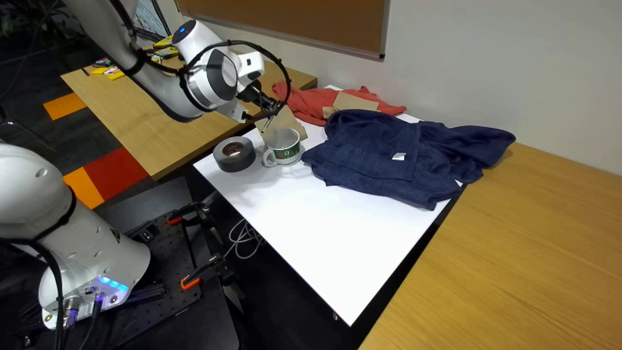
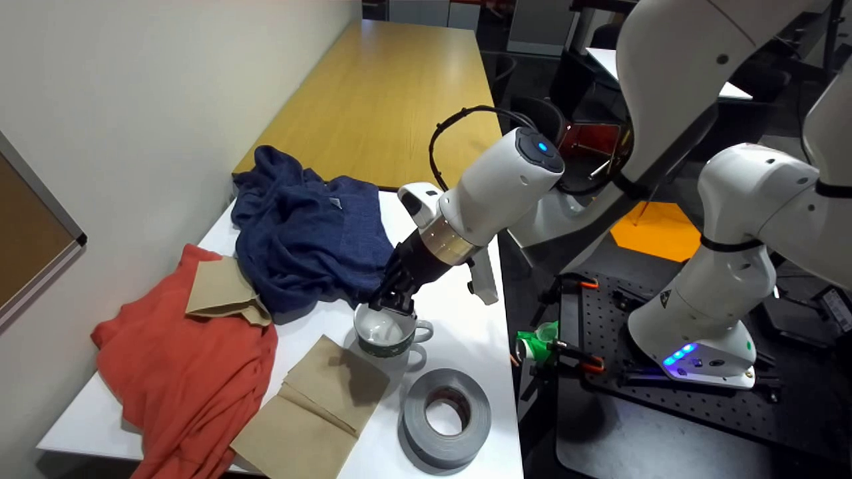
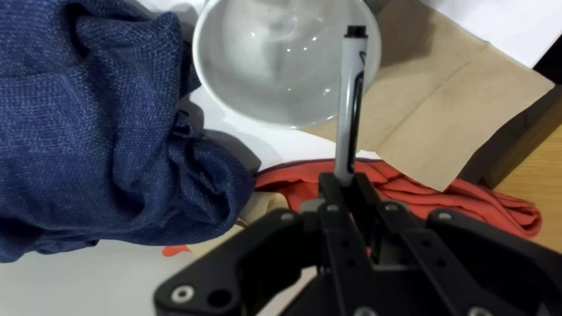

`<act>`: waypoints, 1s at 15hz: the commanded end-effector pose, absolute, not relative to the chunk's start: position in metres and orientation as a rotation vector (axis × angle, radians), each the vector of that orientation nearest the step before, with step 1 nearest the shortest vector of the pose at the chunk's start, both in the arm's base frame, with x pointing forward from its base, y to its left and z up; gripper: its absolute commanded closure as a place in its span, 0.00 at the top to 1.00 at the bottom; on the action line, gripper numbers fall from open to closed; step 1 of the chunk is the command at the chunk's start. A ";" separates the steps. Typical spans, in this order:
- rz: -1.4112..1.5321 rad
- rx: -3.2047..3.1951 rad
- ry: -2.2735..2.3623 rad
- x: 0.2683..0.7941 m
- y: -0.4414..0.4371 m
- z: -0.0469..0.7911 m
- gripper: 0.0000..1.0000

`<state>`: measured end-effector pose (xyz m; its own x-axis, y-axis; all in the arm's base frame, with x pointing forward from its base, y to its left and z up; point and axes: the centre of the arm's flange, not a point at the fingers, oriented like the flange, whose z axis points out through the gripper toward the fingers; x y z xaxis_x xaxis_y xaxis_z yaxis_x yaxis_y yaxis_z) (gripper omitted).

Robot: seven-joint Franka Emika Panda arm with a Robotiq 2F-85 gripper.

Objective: Put the marker in the cup

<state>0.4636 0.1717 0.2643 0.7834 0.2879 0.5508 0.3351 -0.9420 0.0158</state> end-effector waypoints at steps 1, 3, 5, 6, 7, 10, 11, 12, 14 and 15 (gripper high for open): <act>-0.931 -2.858 -0.597 0.472 0.169 0.251 0.03; -0.941 -2.849 -0.627 0.476 0.165 0.247 0.03; -0.944 -2.843 -0.660 0.478 0.163 0.242 0.03; -0.945 -2.839 -0.681 0.479 0.163 0.238 0.03; -0.943 -2.837 -0.695 0.479 0.163 0.235 0.03; -0.935 -2.834 -0.722 0.479 0.163 0.229 0.37; -0.934 -2.835 -0.732 0.479 0.163 0.227 0.38; -0.933 -2.835 -0.736 0.478 0.162 0.226 0.43; -0.932 -2.838 -0.735 0.477 0.161 0.226 0.58; -0.936 -2.840 -0.732 0.477 0.161 0.227 0.65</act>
